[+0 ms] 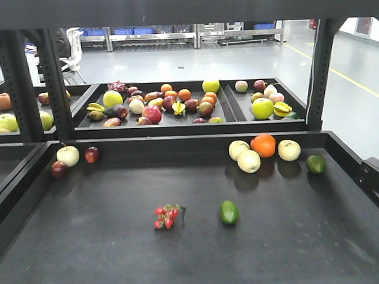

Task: Pick snacks and fruit into basket
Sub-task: 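Drive toward the dark fruit display stand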

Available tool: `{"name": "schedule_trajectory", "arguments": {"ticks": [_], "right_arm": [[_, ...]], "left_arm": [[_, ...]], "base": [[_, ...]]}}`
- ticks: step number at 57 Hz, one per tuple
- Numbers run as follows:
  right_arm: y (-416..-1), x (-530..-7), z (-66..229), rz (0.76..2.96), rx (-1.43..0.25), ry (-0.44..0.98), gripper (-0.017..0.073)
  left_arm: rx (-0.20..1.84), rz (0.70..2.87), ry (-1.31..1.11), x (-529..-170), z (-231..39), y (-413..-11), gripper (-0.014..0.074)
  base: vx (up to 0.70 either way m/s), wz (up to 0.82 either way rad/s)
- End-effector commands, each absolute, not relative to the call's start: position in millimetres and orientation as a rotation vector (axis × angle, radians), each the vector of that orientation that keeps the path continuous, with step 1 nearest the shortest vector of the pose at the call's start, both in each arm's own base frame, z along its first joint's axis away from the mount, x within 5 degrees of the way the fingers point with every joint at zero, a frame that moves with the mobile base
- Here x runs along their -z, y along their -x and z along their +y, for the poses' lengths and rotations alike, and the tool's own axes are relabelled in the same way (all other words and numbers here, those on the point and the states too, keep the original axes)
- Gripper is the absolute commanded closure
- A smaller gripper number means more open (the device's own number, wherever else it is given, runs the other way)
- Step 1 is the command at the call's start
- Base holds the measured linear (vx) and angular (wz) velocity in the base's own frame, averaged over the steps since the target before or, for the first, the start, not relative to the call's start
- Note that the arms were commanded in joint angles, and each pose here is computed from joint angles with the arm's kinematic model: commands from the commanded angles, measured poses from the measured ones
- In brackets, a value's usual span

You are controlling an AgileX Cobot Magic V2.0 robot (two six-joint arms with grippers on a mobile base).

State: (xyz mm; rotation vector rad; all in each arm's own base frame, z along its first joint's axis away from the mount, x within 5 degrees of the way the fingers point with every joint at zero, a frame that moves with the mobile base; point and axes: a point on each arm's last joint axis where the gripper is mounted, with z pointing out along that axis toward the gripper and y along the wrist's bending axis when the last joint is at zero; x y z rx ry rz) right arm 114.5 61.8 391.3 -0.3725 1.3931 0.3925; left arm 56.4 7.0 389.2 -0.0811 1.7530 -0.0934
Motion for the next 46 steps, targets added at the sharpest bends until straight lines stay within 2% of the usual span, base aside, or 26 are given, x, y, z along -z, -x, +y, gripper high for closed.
{"name": "schedule_trajectory", "arguments": {"ticks": [1, 28, 46], "right_arm": [[-114, -402, 58, 1.355, -0.344, 0.369, 0.0230], [-128, -395, 63, 1.408, -0.319, 0.359, 0.0230], [-130, -394, 64, 1.416, -0.318, 0.362, 0.0230]], "left_arm": [[0.105, 1.663, 0.065, -405, 6, -56, 0.0186], [0.098, 1.690, 0.052, -403, 4, -64, 0.0186], [0.098, 1.690, 0.052, -403, 4, -64, 0.0186]], "base": [[0.33, -0.01], [0.19, 0.12], [0.12, -0.12]]}}
